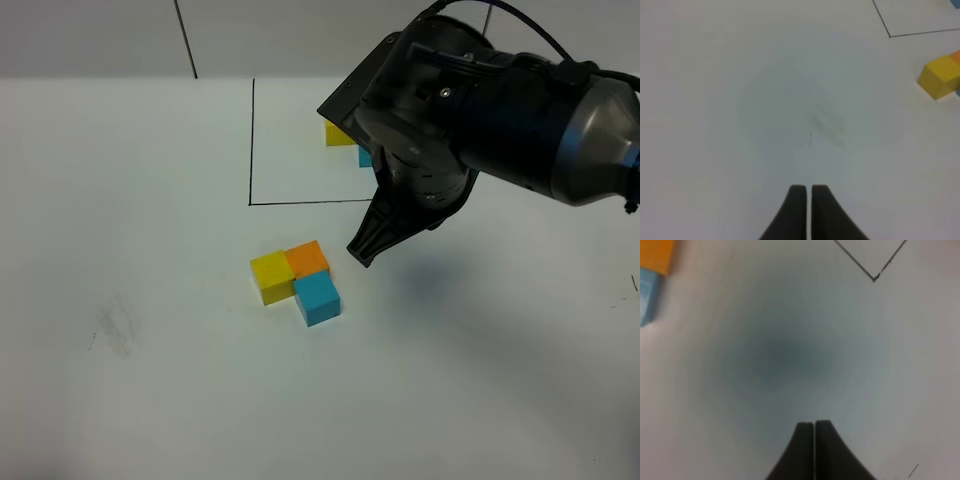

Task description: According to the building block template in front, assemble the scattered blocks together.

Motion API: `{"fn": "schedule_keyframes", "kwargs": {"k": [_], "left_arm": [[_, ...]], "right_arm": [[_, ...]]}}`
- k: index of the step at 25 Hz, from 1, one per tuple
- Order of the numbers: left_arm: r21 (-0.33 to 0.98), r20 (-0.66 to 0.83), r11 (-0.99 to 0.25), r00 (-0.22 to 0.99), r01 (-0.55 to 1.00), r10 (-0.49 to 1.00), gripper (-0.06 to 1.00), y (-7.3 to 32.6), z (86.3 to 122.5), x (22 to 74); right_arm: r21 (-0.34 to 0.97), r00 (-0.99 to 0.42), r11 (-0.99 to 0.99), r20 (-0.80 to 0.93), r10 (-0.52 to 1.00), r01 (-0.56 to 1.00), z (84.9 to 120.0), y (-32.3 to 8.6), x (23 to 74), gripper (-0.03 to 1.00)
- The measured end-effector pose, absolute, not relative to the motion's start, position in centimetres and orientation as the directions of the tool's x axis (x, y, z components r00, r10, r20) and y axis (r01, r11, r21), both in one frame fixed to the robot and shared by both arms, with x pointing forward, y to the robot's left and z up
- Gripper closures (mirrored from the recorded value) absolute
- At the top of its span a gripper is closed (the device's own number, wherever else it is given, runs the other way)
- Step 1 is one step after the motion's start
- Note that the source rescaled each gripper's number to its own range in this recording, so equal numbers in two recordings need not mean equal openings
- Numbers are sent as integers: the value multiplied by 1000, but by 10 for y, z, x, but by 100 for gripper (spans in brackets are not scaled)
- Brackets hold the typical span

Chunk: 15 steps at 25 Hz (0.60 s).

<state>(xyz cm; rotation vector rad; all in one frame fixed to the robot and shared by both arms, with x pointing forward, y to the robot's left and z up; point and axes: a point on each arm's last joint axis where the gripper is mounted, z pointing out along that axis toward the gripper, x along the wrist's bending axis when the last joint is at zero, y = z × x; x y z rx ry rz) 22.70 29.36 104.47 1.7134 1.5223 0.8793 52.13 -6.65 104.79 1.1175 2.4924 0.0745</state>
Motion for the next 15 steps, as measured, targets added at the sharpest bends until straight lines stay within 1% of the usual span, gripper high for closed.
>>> {"fn": "schedule_keyframes", "kwargs": {"k": [6,10,15], "left_arm": [[836,50,-91,91,540,995,94,294,1045,227],[836,50,-91,91,540,995,94,294,1045,227],[836,50,-91,91,540,995,94,294,1045,227]], "right_arm": [[166,-637,708,-333,695,686,1059,-91,529,96],[172,-624,695,-330,708,698,1069,-112,532,96],[157,-581,645,-314,751,748,1070,-148,519,96]]}}
